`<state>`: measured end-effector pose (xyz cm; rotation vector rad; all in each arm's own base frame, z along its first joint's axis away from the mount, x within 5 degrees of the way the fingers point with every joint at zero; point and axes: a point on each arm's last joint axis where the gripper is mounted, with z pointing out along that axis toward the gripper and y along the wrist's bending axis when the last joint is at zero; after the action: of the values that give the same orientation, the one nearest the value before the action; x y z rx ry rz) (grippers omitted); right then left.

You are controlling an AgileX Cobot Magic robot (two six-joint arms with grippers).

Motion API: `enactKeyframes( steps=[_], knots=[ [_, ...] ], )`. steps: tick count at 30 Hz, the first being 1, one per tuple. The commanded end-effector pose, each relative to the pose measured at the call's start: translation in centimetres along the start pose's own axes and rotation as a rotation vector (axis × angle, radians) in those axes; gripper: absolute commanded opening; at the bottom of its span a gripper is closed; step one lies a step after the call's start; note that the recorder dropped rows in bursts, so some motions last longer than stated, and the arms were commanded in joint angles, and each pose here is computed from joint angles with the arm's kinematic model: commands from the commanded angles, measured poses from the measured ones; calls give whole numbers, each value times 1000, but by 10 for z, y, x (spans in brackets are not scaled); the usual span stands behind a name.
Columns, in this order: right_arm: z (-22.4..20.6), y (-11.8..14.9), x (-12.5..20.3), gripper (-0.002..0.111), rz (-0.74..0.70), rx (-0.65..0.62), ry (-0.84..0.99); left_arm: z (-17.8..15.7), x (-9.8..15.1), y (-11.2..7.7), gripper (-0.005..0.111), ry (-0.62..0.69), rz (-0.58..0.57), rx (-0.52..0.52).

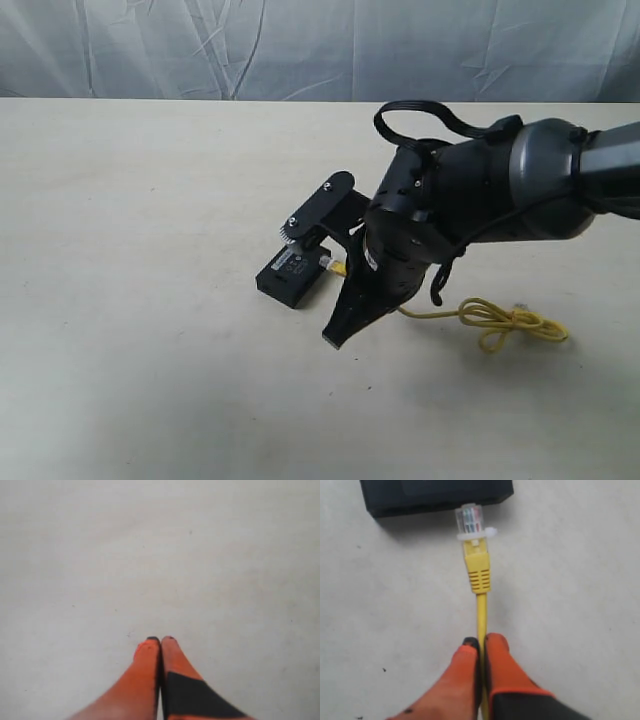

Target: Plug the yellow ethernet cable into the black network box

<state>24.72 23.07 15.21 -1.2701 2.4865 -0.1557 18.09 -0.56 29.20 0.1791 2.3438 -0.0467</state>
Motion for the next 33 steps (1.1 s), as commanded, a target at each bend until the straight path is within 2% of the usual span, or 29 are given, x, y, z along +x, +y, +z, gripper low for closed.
enactKeyframes(
  steps=[1, 5, 8, 16, 19, 22, 27, 33],
  knots=[
    [-1, -7, 3, -1, 2, -70, 9, 64, -27, -2, 0, 153, 77, 159],
    [1, -13, 8, -1, -2, -177, 21, 127, -38, -8, 0, 222, 91, 326],
    [1, -14, 6, -1, 12, -196, -4, 170, -38, -21, 0, 294, 108, 413],
    [1, -5, 2, -1, -12, -199, -24, 240, -54, -82, 0, 380, 263, 574],
    [2, -5, 3, -1, -12, -203, -15, 258, -54, -99, 0, 415, 290, 647],
    [2, -5, 3, -1, -12, -203, -15, 272, -52, -106, 0, 431, 310, 676],
    [14, 0, 3, -1, -41, -206, 3, 277, -44, -116, 0, 421, 427, 865],
    [23, 2, 3, -1, -47, -208, 10, 281, -41, -118, 0, 388, 469, 889]
  ],
)
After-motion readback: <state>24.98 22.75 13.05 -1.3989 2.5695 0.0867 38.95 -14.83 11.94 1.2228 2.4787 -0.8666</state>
